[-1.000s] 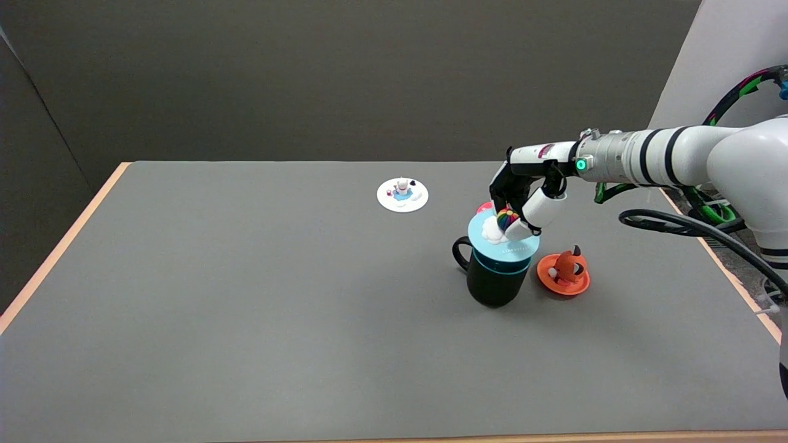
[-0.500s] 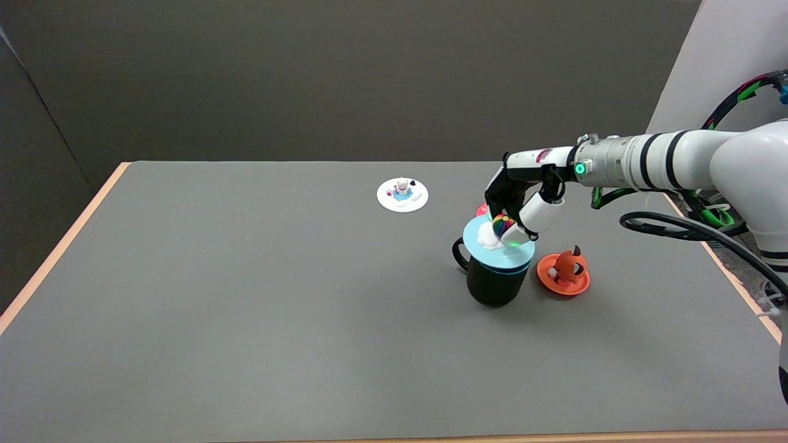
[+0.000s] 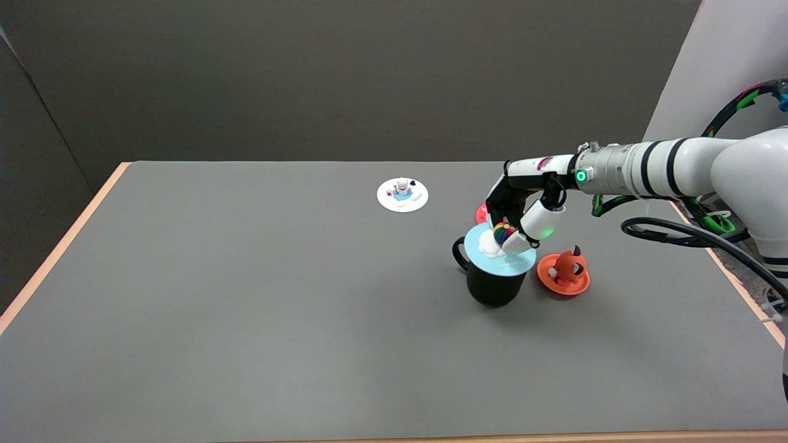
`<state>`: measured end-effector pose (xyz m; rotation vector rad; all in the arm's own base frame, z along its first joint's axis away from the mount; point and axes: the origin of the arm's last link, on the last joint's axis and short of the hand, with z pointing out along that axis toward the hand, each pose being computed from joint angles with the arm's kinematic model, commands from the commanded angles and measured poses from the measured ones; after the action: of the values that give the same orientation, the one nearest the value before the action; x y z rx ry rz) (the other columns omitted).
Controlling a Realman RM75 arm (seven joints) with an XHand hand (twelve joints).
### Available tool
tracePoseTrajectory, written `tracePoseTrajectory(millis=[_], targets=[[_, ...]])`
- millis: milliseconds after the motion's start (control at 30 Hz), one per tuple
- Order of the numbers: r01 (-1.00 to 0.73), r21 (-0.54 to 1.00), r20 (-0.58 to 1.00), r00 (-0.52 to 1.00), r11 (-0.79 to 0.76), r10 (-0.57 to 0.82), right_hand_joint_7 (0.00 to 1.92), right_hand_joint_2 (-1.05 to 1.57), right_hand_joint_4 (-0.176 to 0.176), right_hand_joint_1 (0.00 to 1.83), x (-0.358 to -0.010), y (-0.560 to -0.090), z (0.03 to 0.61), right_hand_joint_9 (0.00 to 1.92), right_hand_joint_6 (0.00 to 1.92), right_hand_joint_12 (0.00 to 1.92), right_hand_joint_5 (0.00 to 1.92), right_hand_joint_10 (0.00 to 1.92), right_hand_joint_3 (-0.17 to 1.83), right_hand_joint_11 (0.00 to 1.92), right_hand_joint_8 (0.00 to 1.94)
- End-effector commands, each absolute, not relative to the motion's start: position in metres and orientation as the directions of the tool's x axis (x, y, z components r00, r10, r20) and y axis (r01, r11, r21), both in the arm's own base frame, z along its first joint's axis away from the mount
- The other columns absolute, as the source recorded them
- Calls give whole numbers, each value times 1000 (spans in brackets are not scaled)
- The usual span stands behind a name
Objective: Place the cup lid with blue sky onto the cup.
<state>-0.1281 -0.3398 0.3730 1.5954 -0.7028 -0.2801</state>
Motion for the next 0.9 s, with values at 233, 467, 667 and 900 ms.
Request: tracePoseTrajectory(millis=[233,467,667,900], targets=[[-278,960,225,792,-7,-568,827,1056,19,1160,-131,-341,374,605,1343,1021,750,1310,350,347,1394],[-277,961,226,787,-1,-573,818,1060,19,1159,-134,-340,374,597,1336,1039,753,1316,346,340,1407],[-275,961,231,786,10,-574,802,1082,19,1153,-137,-338,379,594,1354,998,739,1308,319,330,1430],[-264,964,229,784,24,-577,789,1095,18,1150,-143,-336,382,568,1361,997,731,1301,305,327,1448]])
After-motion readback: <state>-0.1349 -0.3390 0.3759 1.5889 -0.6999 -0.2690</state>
